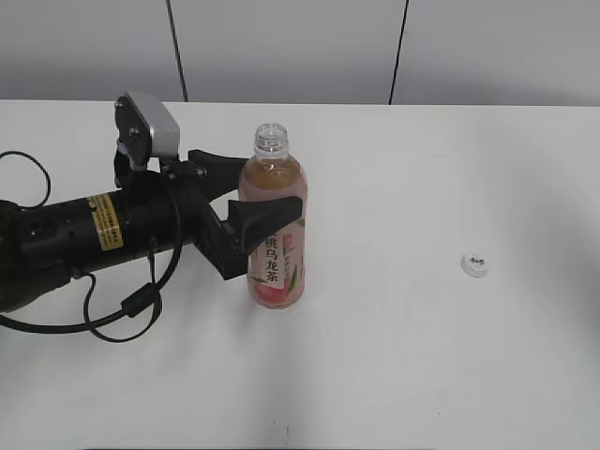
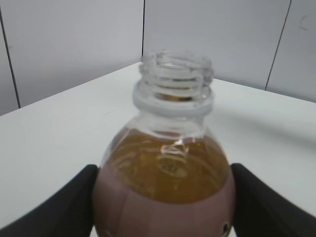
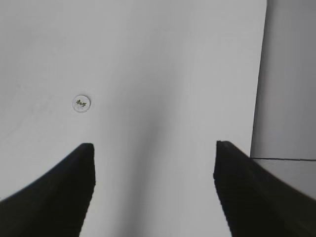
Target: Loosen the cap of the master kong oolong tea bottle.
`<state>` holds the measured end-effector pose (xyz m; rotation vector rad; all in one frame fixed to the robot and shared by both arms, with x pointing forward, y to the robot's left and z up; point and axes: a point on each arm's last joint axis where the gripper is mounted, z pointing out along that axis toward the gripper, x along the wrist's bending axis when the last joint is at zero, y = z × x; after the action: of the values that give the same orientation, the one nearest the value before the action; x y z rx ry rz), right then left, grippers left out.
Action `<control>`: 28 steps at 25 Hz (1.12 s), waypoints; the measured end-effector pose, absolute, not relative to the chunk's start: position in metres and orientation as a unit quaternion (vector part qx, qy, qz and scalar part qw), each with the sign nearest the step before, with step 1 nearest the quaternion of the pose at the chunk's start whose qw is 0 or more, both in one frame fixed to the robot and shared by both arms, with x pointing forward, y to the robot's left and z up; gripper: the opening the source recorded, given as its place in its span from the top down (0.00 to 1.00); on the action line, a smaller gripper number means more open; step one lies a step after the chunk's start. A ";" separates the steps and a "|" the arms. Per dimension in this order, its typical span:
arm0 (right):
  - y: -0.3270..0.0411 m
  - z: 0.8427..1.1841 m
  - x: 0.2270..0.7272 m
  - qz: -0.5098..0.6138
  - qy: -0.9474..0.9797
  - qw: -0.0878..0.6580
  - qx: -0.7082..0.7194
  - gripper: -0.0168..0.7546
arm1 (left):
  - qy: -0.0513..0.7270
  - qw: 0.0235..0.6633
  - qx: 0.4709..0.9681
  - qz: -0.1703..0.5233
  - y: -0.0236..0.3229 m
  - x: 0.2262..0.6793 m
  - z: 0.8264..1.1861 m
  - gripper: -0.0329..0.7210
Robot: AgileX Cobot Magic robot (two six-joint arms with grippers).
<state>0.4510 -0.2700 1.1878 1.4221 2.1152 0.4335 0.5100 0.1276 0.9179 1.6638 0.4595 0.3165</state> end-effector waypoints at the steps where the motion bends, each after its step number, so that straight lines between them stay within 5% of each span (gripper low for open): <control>1: -0.272 1.188 0.441 0.165 0.785 0.278 0.529 0.24 | 0.201 0.639 0.729 0.139 0.128 0.510 0.918 0.33; 12: -0.290 1.132 0.312 0.232 0.771 0.281 0.523 0.24 | 0.202 0.639 0.729 0.139 0.128 0.510 0.918 0.33; 22: -0.296 1.061 0.273 0.284 0.745 0.305 0.521 0.24 | 0.202 0.639 0.729 0.140 0.128 0.510 0.918 0.33; 28: -0.297 1.061 0.267 0.307 0.729 0.321 0.521 0.24 | 0.203 0.639 0.729 0.140 0.128 0.510 0.918 0.33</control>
<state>0.2669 -0.2971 1.0610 1.3681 1.9139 0.8073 0.5103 0.1277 0.9177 1.6629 0.4627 0.3193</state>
